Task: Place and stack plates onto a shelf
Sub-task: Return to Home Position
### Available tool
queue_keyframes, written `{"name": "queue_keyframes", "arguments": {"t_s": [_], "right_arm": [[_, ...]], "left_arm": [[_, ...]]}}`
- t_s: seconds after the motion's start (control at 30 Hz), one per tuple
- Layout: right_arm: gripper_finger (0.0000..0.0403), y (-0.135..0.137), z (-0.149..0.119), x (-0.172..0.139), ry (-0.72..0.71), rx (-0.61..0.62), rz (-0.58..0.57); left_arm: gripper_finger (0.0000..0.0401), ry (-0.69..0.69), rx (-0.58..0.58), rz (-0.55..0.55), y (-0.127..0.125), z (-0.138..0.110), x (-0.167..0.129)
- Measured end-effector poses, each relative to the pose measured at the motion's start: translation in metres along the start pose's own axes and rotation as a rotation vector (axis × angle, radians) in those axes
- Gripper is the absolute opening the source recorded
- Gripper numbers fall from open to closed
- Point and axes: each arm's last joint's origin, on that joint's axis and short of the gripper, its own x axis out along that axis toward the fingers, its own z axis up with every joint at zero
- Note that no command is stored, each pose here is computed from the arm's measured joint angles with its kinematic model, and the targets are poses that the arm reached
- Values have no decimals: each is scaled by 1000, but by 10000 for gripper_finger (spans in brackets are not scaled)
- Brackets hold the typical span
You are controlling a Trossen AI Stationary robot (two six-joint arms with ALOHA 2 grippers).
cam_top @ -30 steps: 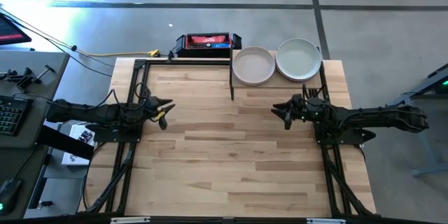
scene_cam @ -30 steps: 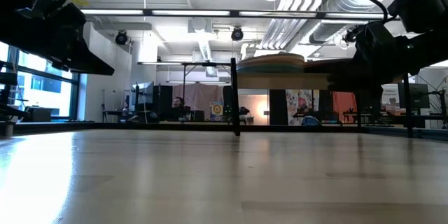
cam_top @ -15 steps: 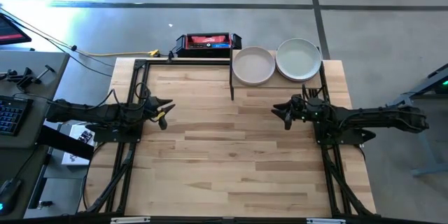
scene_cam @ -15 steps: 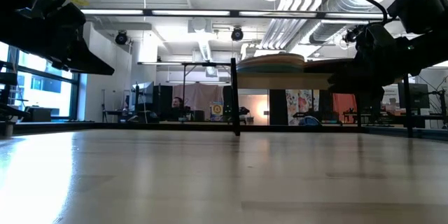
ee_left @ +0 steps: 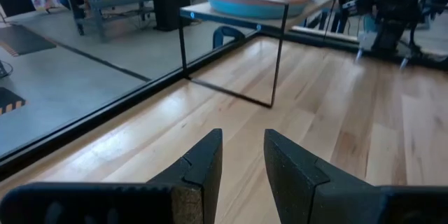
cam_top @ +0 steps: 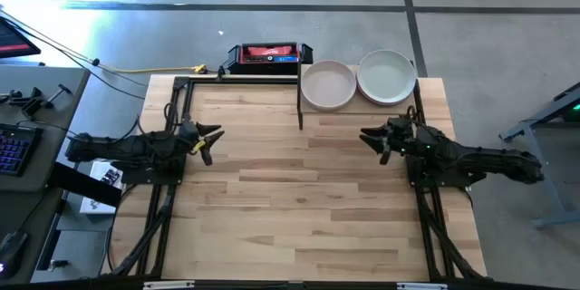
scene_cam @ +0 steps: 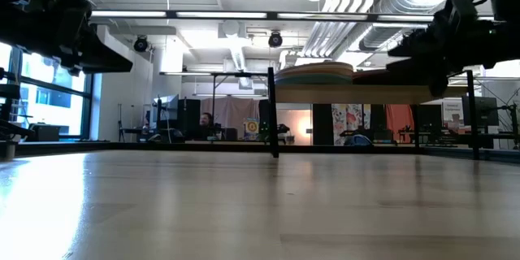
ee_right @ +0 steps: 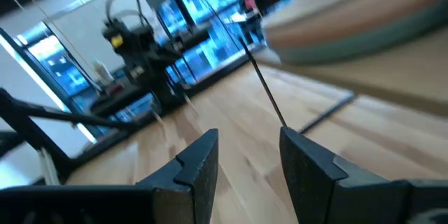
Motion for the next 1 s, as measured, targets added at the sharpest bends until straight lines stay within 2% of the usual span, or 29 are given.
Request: {"name": "queue_keyframes", "arguments": {"t_s": [0.47,1.0], "right_arm": [[134,8,19,-18,-228,25,116],[134,6,16,-17,-192,21,97]], "left_arm": [[94,-94,-70,-15,2,6,-3],[94,-88,-65,-14,1,5,-3]]}}
